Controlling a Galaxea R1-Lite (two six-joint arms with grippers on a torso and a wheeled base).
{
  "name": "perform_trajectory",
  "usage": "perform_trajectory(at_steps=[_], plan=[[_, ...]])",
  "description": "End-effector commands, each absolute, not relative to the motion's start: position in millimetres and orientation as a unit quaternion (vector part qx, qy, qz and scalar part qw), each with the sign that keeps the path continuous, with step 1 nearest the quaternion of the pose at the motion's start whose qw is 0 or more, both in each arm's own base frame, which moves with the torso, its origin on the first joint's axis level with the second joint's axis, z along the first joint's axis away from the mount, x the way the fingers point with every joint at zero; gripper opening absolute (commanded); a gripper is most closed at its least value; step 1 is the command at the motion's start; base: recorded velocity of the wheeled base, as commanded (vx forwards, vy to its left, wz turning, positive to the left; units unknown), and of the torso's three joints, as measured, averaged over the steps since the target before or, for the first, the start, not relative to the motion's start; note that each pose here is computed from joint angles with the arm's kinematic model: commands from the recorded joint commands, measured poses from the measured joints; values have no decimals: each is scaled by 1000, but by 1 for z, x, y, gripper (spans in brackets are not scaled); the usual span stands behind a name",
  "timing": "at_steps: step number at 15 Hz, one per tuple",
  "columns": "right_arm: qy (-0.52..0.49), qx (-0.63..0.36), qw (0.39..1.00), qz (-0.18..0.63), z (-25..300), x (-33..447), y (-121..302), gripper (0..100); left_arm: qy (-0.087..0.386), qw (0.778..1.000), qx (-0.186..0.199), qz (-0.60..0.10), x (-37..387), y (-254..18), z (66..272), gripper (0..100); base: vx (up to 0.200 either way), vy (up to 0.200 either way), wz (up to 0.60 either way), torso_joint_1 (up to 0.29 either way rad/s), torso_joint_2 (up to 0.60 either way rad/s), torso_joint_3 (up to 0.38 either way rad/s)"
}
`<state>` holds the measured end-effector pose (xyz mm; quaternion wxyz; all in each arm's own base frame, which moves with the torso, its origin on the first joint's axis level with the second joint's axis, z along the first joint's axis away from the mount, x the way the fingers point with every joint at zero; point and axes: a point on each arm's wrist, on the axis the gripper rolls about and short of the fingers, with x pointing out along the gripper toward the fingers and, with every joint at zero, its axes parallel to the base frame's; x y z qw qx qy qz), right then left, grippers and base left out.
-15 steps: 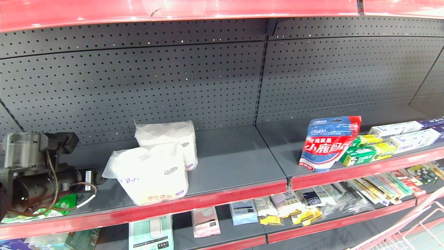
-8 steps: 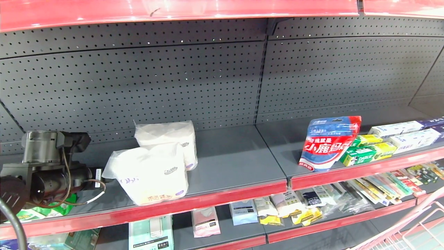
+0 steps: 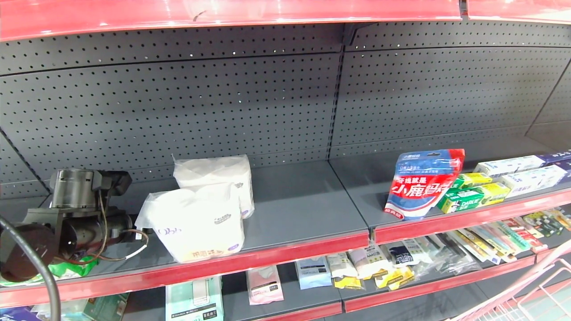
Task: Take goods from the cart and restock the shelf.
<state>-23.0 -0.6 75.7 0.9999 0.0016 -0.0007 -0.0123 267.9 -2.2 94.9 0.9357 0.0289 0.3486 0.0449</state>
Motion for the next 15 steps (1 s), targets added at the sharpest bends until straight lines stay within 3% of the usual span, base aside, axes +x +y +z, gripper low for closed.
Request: perform_trajectory(at_steps=[1, 15], plan=[[0, 2, 1000, -12, 76, -23, -1, 100, 353, 934, 30, 42, 269, -4, 92, 100, 0, 0, 0, 0, 0, 0], [0, 2, 1000, -12, 76, -23, -1, 100, 362, 931, 35, 25, 275, -13, 88, 100, 0, 0, 0, 0, 0, 0]])
